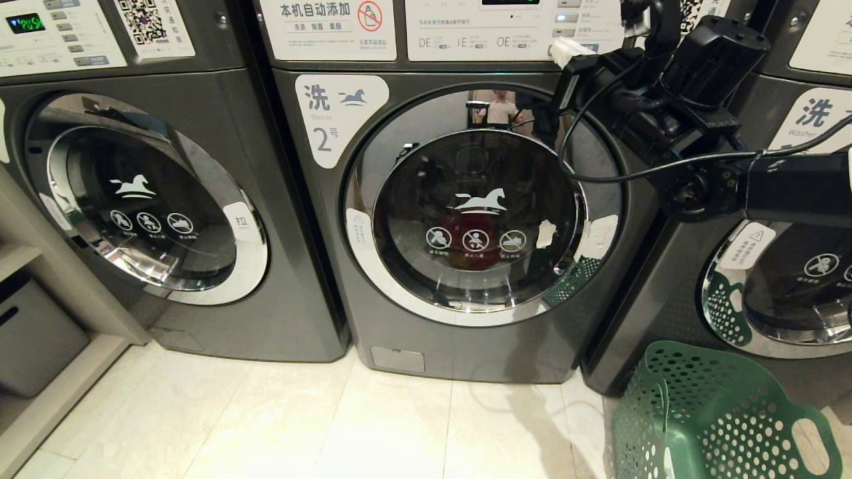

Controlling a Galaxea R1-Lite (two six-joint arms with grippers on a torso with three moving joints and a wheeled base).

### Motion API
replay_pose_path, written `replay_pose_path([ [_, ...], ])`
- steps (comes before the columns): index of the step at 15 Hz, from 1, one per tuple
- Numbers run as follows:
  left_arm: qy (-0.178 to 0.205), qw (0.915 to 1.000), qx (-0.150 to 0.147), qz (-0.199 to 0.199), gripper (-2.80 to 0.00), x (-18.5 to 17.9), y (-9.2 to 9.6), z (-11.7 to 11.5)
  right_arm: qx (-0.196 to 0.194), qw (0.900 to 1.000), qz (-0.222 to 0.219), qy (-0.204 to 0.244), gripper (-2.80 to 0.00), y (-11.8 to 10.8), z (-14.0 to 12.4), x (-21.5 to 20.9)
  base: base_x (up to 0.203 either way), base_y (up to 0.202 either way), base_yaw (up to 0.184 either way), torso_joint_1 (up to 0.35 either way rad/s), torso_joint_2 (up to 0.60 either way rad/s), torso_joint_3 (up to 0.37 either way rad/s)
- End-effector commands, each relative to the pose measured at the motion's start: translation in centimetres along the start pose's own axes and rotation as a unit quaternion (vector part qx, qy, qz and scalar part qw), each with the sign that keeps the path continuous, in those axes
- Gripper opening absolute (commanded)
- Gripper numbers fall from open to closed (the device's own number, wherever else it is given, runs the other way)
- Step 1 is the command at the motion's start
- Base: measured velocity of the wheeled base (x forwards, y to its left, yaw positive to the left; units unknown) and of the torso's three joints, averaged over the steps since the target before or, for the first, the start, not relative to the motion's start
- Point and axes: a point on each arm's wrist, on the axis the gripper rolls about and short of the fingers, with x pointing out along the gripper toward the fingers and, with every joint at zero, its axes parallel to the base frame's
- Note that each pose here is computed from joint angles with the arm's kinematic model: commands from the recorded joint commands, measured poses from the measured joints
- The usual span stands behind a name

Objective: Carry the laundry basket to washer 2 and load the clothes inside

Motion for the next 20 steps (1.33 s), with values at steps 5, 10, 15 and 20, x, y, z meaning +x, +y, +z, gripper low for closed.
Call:
replay_pose_path([
  [5, 0.003, 1.0000, 0.000, 0.000, -2.80, 0.0, 0.0, -0.2, -0.008, 1.000, -0.013, 0.002, -2.80, -0.9, -0.9, 0.3, 0.000, 0.000, 0.000, 0.000, 0.00, 0.000],
  [10, 0.003, 1.0000, 0.001, 0.000, -2.80, 0.0, 0.0, -0.2, -0.019, 0.999, -0.026, -0.002, -2.80, -2.7, -0.3, -0.1, 0.000, 0.000, 0.000, 0.000, 0.00, 0.000],
  [15, 0.003, 1.0000, 0.001, 0.000, -2.80, 0.0, 0.0, -0.2, -0.019, 0.999, -0.026, 0.004, -2.80, -2.8, 0.3, -0.7, 0.000, 0.000, 0.000, 0.000, 0.00, 0.000],
  [20, 0.003, 1.0000, 0.001, 0.000, -2.80, 0.0, 0.0, -0.2, -0.025, 0.999, 0.002, 0.030, -2.80, -2.1, -0.1, -1.8, 0.000, 0.000, 0.000, 0.000, 0.00, 0.000],
])
